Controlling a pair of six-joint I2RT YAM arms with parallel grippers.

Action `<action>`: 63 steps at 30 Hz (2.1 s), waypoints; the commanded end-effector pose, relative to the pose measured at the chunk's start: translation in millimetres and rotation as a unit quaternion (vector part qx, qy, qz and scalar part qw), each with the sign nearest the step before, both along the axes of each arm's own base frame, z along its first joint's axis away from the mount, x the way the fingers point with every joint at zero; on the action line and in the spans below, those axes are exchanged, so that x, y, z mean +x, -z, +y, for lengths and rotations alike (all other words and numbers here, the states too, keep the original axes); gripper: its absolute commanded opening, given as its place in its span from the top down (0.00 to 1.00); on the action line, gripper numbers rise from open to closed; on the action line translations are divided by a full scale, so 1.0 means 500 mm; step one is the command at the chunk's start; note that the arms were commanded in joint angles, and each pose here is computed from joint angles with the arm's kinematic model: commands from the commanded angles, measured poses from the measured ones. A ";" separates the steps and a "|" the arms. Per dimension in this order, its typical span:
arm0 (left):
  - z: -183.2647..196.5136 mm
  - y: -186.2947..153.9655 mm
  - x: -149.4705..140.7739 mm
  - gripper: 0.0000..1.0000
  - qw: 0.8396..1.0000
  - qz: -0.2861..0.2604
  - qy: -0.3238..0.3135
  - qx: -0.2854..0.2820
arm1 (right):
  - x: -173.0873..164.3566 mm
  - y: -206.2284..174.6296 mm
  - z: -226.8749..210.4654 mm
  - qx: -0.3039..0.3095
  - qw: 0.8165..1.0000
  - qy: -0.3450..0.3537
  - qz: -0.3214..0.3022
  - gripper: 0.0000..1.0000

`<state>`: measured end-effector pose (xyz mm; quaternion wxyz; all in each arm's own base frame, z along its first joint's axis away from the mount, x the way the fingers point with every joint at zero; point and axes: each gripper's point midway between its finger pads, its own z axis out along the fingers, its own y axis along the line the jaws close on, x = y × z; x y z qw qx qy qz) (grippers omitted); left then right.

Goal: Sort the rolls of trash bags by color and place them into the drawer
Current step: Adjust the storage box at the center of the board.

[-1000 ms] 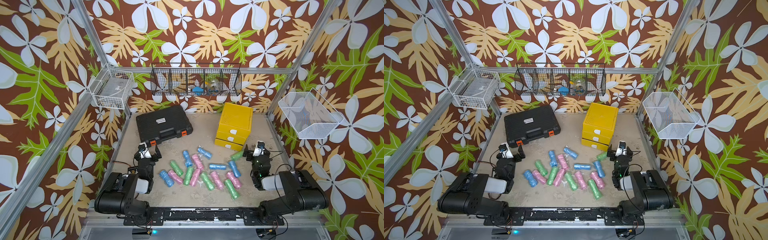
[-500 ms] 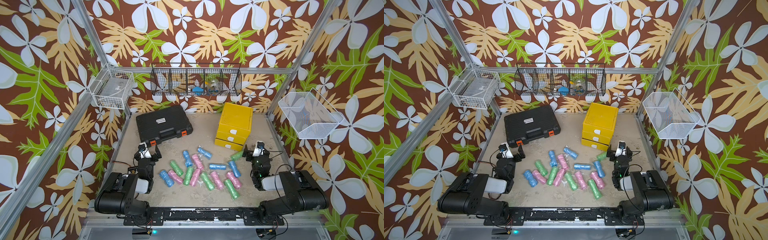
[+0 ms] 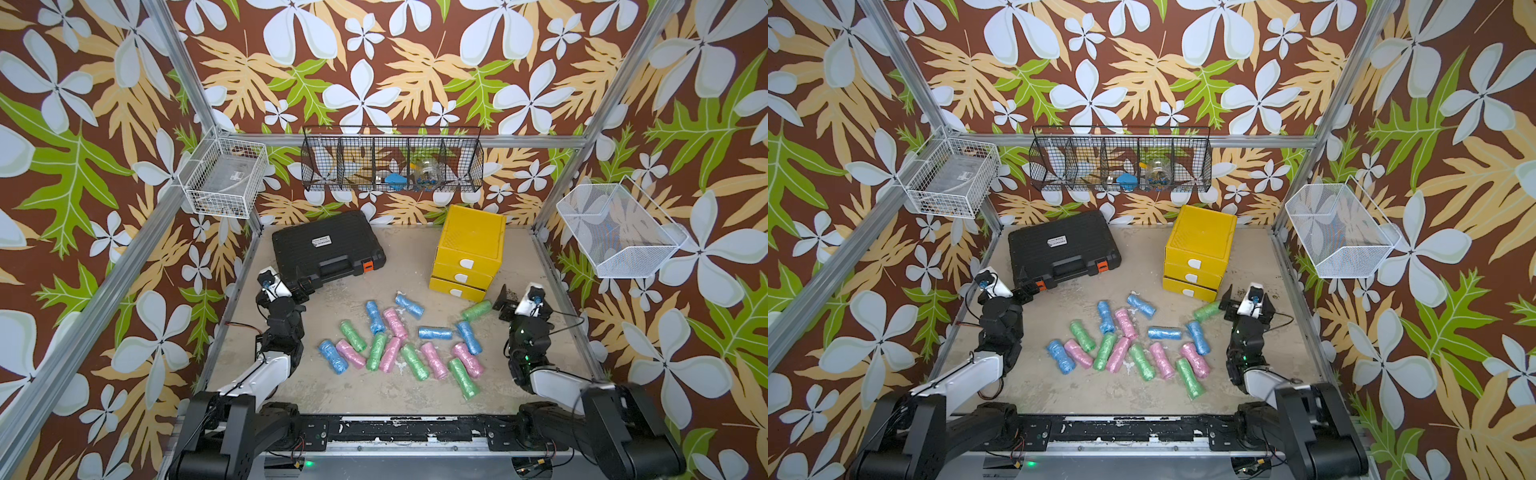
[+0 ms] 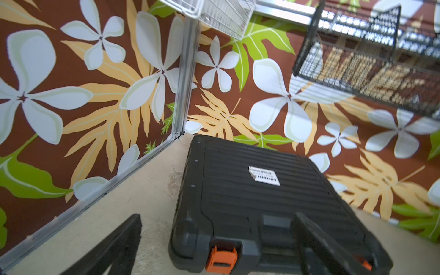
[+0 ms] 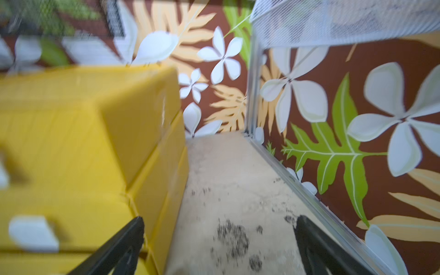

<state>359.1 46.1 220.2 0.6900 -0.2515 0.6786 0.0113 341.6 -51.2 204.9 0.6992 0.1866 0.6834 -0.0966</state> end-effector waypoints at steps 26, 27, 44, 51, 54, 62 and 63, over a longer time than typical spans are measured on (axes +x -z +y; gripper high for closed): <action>-0.462 -0.062 -0.076 0.51 0.831 0.072 0.446 -0.324 | 0.140 -0.052 0.024 0.193 0.964 -0.063 0.172 0.60; -0.471 -0.058 -0.075 0.51 0.828 0.077 0.451 -0.324 | 0.143 -0.040 0.028 0.195 0.962 -0.067 0.180 0.62; -0.580 -0.084 -0.052 0.44 0.797 0.089 0.488 -0.344 | 0.179 0.034 0.185 0.257 0.921 -0.208 0.205 0.54; -0.633 -0.079 -0.040 0.50 0.797 0.104 0.482 -0.348 | 0.167 0.031 0.227 0.256 0.917 -0.224 0.208 0.53; -0.669 -0.078 -0.032 0.54 0.775 0.115 0.501 -0.369 | 0.145 0.012 0.217 0.245 0.923 -0.223 0.196 0.49; -0.751 -0.076 0.005 0.60 0.722 0.097 0.532 -0.432 | 0.054 -0.042 0.226 0.229 0.921 -0.258 0.178 0.34; -0.760 -0.075 0.011 0.59 0.717 0.095 0.534 -0.437 | 0.043 -0.049 0.231 0.230 0.919 -0.268 0.173 0.34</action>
